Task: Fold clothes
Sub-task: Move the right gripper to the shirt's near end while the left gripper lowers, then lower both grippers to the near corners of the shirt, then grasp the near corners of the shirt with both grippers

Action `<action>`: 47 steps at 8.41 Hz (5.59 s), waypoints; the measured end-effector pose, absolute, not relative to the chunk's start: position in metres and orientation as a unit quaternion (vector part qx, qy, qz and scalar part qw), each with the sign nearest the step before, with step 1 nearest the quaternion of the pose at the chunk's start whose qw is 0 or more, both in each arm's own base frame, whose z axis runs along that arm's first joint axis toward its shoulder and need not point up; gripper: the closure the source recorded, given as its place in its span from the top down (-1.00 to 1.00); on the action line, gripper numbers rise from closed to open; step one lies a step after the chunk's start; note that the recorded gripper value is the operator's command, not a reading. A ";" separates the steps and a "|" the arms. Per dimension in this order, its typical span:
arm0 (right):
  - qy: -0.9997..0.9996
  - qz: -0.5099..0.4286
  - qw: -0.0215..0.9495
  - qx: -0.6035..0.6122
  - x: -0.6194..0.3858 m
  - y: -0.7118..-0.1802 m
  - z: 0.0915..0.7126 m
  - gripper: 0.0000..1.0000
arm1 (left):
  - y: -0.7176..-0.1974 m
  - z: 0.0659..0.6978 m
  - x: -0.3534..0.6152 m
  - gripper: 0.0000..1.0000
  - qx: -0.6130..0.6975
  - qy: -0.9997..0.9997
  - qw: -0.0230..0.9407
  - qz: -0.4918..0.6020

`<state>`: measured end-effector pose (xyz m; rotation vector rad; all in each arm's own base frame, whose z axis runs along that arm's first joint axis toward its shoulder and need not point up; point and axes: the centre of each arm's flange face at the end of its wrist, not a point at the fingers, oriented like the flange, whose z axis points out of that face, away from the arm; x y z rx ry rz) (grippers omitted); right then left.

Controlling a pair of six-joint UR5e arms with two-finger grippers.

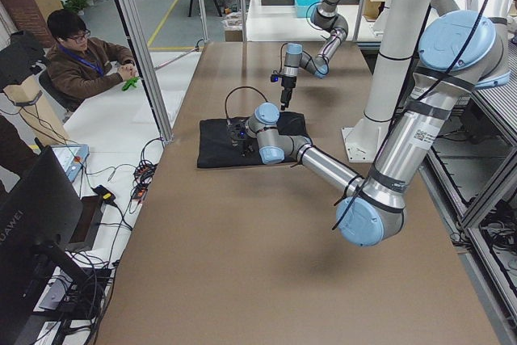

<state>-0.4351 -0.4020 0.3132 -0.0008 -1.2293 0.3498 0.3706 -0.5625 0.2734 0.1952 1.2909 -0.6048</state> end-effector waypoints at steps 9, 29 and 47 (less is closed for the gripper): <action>-0.532 0.157 0.831 0.033 -0.491 -0.358 0.360 0.88 | -0.547 0.280 0.382 1.00 0.100 0.586 0.753 -0.282; -0.570 0.211 0.794 0.014 -0.516 -0.366 0.301 -1.00 | -0.460 0.266 0.403 1.00 0.049 0.619 0.730 -0.286; -0.575 0.207 0.792 0.015 -0.511 -0.363 0.296 -1.00 | -0.249 0.324 0.542 -1.00 0.055 0.583 0.757 -0.289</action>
